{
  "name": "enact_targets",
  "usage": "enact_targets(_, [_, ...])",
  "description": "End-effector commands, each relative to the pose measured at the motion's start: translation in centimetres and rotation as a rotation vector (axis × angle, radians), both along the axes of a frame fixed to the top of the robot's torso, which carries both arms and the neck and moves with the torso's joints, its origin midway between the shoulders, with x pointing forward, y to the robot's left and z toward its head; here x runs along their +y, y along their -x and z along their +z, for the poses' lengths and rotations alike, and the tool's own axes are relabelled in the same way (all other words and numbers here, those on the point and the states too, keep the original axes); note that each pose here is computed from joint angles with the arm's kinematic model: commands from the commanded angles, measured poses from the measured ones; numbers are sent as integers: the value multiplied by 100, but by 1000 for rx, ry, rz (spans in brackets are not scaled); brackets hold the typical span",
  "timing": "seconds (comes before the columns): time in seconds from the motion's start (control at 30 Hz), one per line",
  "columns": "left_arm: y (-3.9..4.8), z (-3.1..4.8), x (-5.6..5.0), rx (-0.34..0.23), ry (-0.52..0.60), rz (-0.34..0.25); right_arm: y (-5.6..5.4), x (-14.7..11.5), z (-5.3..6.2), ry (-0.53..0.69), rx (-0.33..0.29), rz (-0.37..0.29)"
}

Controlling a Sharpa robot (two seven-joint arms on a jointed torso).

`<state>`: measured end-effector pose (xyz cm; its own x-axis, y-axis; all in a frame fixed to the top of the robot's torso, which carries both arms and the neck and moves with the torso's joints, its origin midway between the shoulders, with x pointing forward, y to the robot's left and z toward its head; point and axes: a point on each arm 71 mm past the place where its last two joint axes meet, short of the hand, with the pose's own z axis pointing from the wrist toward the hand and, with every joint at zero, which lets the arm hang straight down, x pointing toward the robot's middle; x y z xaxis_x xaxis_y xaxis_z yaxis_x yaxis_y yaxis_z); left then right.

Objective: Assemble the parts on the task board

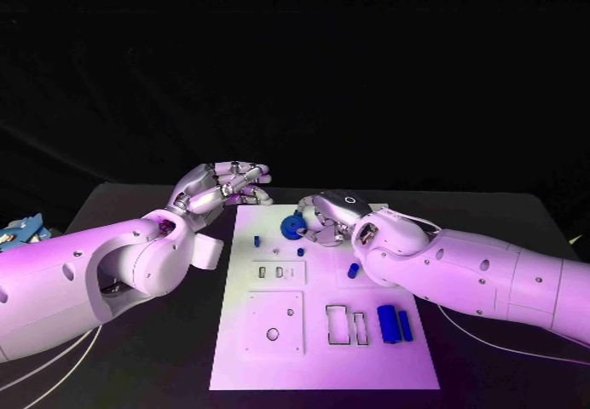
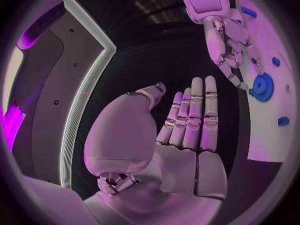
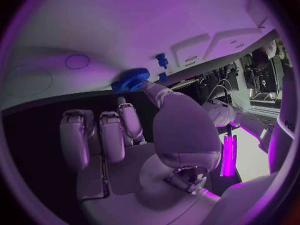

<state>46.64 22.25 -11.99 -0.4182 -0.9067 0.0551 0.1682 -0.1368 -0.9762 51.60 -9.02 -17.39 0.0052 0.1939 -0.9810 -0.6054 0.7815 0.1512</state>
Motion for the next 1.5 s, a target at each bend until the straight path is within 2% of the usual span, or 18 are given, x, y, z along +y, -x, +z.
enact_targets(0.03, [3, 13, -9, -6, 6, -8, 33, -12, 32, -32, -26, 12])
enact_targets(0.37, [4, 13, 0, -5, 5, -5, 73, -32, -8, -12, 54, 25])
enact_targets(0.57, [3, 13, -6, -6, 5, -6, 73, 6, -29, 2, 81, 30])
enact_targets(1.2, [3, 13, -6, -5, 5, -5, 43, 50, -90, 61, 142, 8])
enact_targets(1.5, [2, 13, 3, -5, 4, -3, 17, -39, -85, 69, 127, -36])
